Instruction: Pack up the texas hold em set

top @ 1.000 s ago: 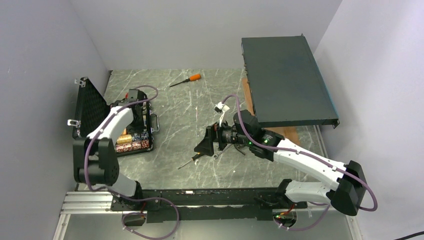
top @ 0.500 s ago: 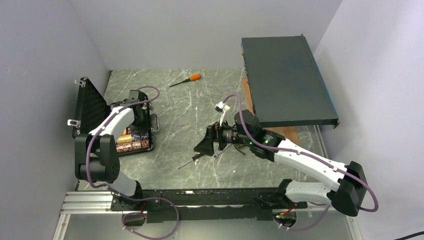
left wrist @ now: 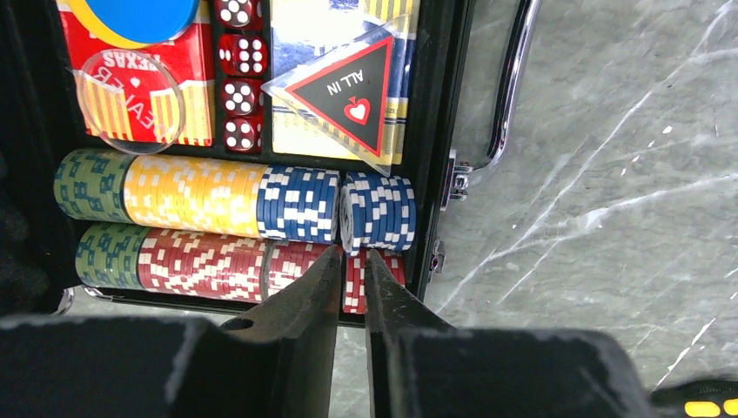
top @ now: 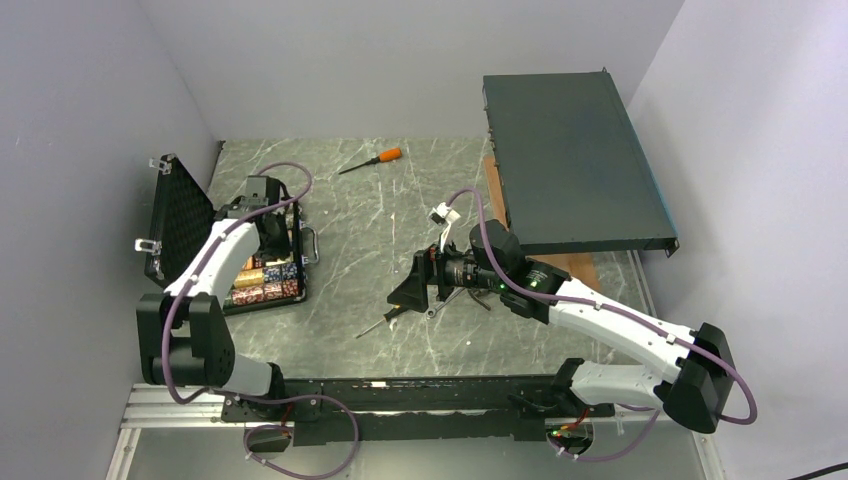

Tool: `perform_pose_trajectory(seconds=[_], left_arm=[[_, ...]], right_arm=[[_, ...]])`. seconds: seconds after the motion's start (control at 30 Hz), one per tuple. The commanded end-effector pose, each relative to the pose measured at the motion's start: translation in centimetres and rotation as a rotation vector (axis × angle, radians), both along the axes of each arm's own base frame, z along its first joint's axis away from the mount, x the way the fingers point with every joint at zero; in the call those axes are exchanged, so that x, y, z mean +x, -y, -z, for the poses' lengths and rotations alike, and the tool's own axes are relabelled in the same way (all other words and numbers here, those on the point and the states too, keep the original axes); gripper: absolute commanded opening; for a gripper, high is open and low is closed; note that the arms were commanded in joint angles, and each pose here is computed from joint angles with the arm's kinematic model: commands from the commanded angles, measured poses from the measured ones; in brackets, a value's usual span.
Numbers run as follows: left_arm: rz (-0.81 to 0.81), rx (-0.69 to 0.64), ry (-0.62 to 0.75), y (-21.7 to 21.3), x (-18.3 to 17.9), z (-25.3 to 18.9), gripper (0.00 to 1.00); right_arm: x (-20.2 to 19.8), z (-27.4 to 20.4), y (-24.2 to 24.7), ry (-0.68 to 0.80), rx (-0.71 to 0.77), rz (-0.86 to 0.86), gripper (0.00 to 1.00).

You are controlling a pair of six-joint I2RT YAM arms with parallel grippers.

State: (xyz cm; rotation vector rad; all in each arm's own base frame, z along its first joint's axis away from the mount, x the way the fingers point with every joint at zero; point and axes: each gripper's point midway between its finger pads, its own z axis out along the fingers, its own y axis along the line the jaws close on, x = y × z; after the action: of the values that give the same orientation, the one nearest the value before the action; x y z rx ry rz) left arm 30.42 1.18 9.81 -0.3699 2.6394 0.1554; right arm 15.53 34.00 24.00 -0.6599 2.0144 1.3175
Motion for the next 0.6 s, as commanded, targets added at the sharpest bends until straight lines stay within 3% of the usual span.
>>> perform_pose_trajectory(seconds=[0.0,0.23,0.47,0.57], left_arm=[[0.017,-0.014,-0.024,0.3,0.3,0.7,0.2],[0.044,-0.029,-0.092,0.6,0.2,2.3,0.14],[0.03,0.022,-0.181,-0.4,-0.9,3.9,0.01],[0.012,0.052,-0.197,-1.0,-1.5,4.1,0.0]], right_arm=[[-0.1,-1.7,0.0,0.039,0.053,-0.004,1.0],[-0.1,-1.7,-0.3,0.031,0.061,-0.01,1.0],[-0.2,-1.8,-0.2,0.033,0.063,-0.009,1.0],[-0.3,-1.8,0.0,0.033,0.064,-0.005,1.0]])
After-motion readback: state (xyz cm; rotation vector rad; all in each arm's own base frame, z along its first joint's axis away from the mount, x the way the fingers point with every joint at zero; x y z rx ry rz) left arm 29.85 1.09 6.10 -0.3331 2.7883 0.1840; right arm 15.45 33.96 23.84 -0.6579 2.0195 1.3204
